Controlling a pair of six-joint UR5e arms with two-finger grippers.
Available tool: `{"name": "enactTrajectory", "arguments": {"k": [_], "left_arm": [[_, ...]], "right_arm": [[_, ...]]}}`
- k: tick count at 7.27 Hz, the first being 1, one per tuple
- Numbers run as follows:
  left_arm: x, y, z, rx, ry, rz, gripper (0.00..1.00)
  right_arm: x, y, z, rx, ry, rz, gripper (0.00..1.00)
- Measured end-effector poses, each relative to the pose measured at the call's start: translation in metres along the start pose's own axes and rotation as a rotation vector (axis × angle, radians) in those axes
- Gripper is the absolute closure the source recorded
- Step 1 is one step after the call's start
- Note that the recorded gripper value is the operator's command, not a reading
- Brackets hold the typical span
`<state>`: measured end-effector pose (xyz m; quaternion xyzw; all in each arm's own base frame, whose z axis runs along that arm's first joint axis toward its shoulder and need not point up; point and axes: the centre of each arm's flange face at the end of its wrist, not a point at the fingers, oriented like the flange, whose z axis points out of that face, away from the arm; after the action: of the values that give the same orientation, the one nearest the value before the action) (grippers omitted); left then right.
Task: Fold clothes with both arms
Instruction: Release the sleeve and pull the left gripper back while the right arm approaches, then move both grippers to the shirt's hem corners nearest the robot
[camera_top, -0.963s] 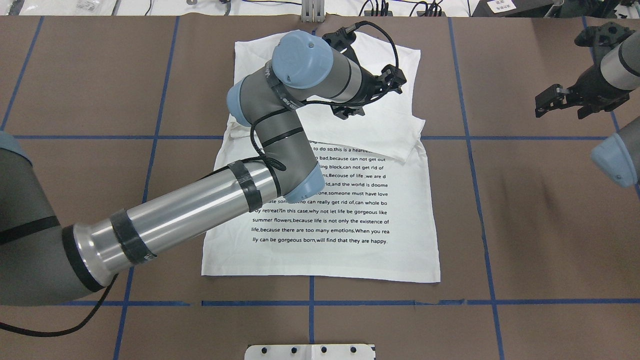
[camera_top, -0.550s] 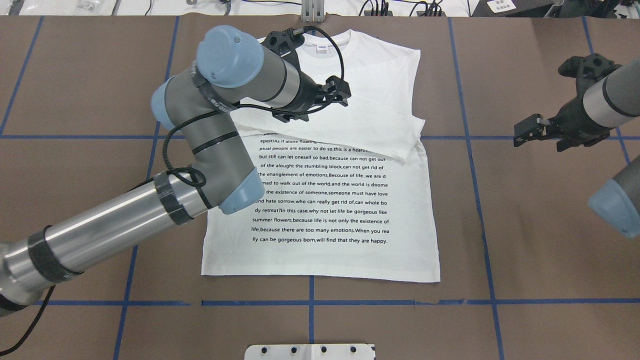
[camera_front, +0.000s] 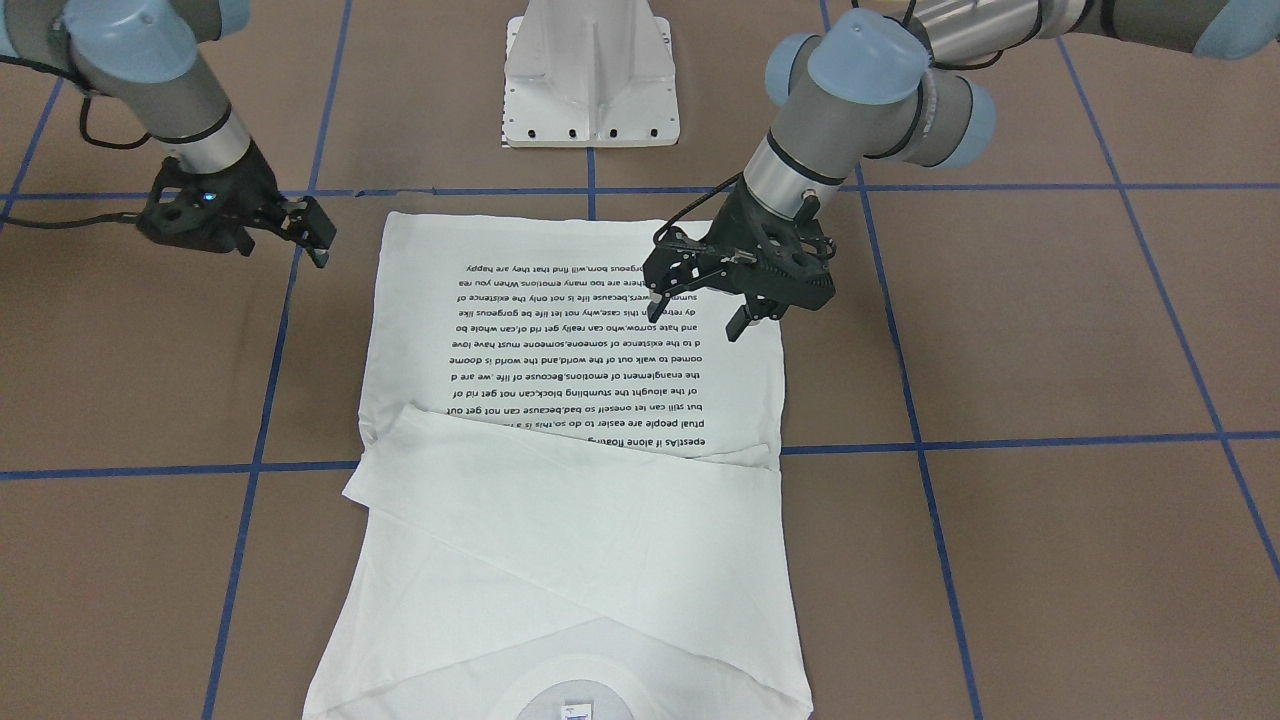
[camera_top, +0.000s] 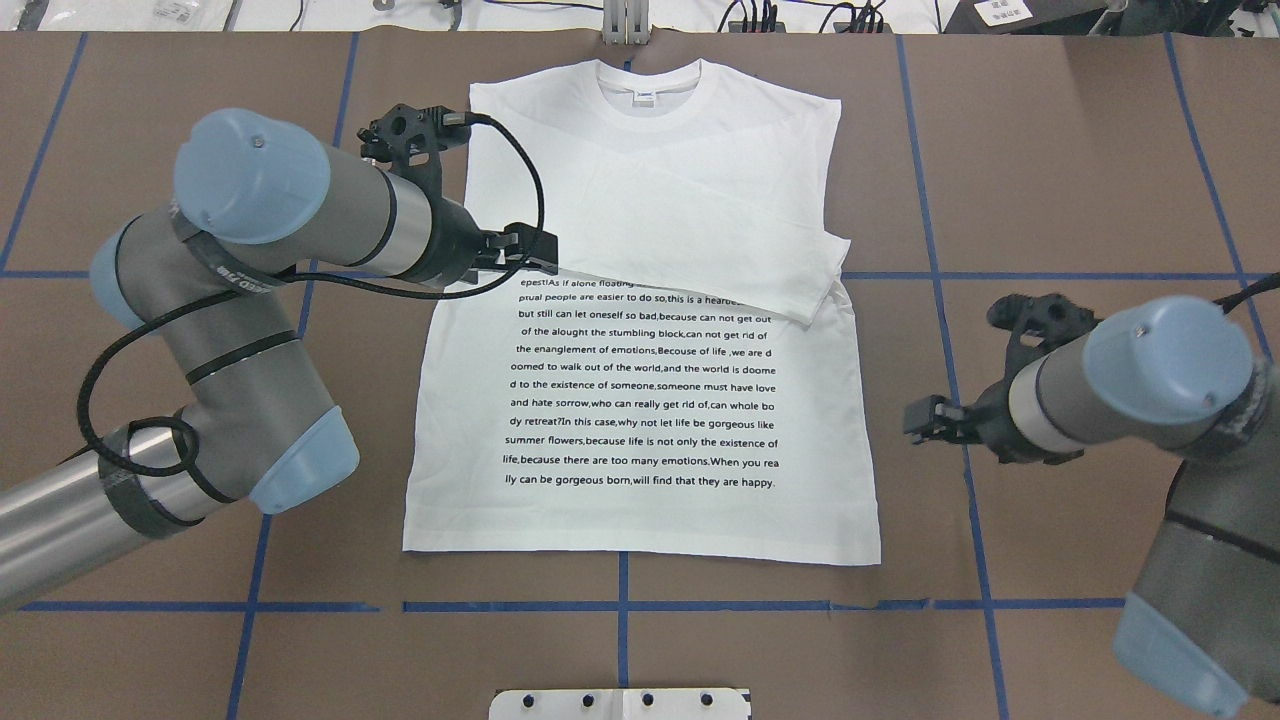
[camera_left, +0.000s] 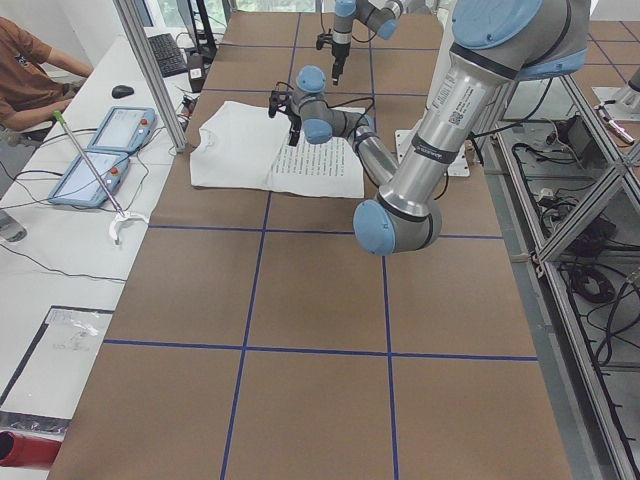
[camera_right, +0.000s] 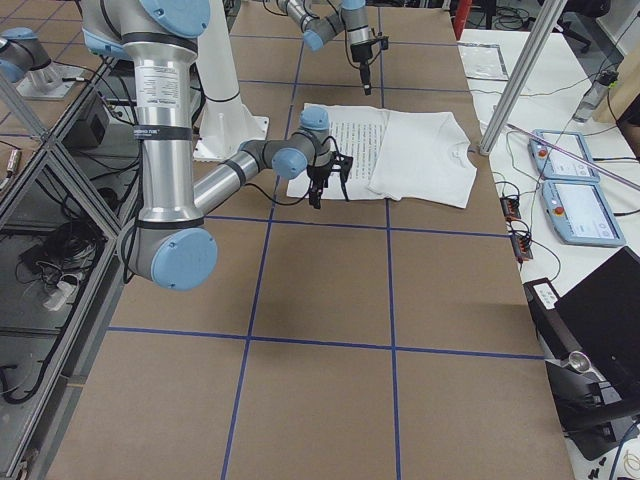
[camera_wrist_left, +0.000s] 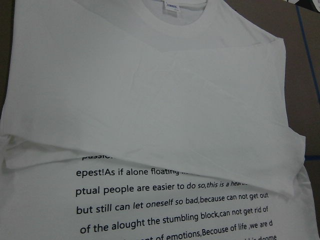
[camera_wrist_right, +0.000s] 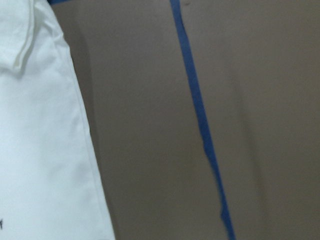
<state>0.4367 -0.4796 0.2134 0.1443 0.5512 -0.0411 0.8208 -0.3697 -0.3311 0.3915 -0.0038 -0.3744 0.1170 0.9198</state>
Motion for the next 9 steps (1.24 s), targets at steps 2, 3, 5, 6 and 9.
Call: {"name": "enactTrajectory", "arguments": {"k": [2, 3, 5, 6, 9], "left_arm": [[-0.024, 0.010, -0.005, -0.004, -0.020, 0.038, 0.00], [-0.031, 0.013, -0.006, -0.005, -0.025, 0.060, 0.00], [-0.033, 0.015, -0.010, -0.003, -0.024, 0.087, 0.00], [-0.034, 0.015, -0.010, -0.004, -0.024, 0.089, 0.00], [-0.034, 0.016, -0.010, -0.008, -0.024, 0.088, 0.00]], "right_arm": [[-0.030, 0.068, 0.019, -0.016, 0.000, -0.060, 0.04], [-0.045, 0.086, 0.027, -0.038, 0.004, -0.088, 0.05], [-0.061, 0.093, 0.042, -0.050, 0.035, -0.129, 0.07], [-0.063, 0.091, 0.046, -0.048, 0.044, -0.160, 0.09], [-0.062, 0.085, 0.053, -0.052, 0.057, -0.187, 0.17]]}}
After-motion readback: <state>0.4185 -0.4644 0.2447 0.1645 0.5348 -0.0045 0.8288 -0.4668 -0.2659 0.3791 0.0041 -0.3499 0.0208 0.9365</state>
